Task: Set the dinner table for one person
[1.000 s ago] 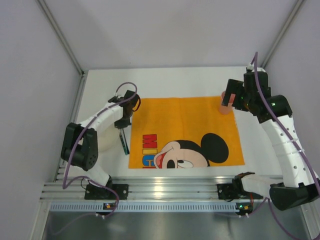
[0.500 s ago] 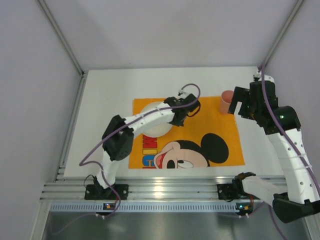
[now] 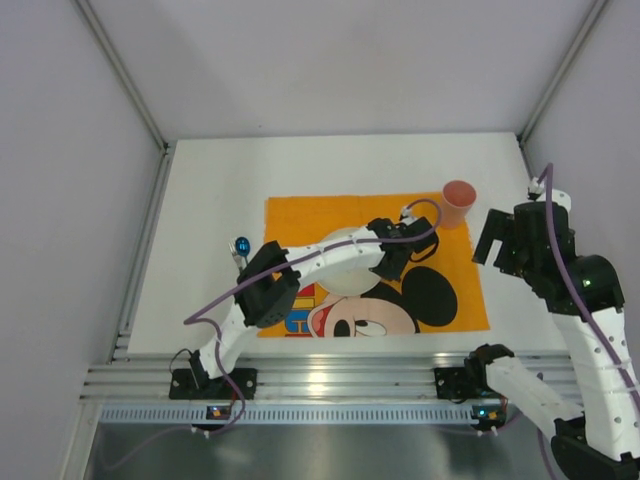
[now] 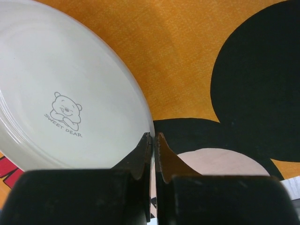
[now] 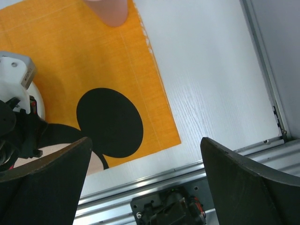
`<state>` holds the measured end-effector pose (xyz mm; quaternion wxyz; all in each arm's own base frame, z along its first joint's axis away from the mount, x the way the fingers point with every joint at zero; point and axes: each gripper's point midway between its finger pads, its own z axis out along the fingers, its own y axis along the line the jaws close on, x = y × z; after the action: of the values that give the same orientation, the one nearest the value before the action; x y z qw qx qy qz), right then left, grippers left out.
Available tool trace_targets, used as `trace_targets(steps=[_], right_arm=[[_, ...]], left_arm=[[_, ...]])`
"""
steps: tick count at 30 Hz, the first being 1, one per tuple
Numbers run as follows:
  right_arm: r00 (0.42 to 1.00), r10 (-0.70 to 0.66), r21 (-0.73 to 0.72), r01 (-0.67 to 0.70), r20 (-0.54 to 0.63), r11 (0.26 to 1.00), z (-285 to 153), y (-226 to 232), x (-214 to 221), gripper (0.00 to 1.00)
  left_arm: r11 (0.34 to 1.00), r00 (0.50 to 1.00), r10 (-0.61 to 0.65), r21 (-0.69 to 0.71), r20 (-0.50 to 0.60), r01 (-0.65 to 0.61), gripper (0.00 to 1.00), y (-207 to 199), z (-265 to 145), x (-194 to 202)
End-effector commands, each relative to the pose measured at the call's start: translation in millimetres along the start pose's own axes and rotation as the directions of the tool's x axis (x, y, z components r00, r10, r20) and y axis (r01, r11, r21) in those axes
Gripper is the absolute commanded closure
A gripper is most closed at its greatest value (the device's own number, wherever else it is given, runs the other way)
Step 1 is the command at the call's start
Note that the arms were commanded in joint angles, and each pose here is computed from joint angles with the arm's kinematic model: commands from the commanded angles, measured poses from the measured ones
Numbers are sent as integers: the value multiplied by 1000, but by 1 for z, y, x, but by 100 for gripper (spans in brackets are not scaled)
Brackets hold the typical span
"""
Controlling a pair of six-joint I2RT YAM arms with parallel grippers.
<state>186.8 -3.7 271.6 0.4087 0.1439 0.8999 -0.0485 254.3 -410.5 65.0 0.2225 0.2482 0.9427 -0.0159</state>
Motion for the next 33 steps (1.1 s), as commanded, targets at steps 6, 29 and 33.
trace_targets(steps=[6,29,33], right_arm=[[1000,14,1,-14,0,1000,-4,1,-3,0],[1000,-5,-133,1,-30,991,11,34,-2,0],[1000,-15,-132,12,-27,991,12,36,-8,0]], left_arm=[[993,992,-35,117,124,21,13,-24,-34,-34],[650,687,-697,-226,204,726,22,362,-61,119],[633,675,-714,-243,187,735,27,362,-46,129]])
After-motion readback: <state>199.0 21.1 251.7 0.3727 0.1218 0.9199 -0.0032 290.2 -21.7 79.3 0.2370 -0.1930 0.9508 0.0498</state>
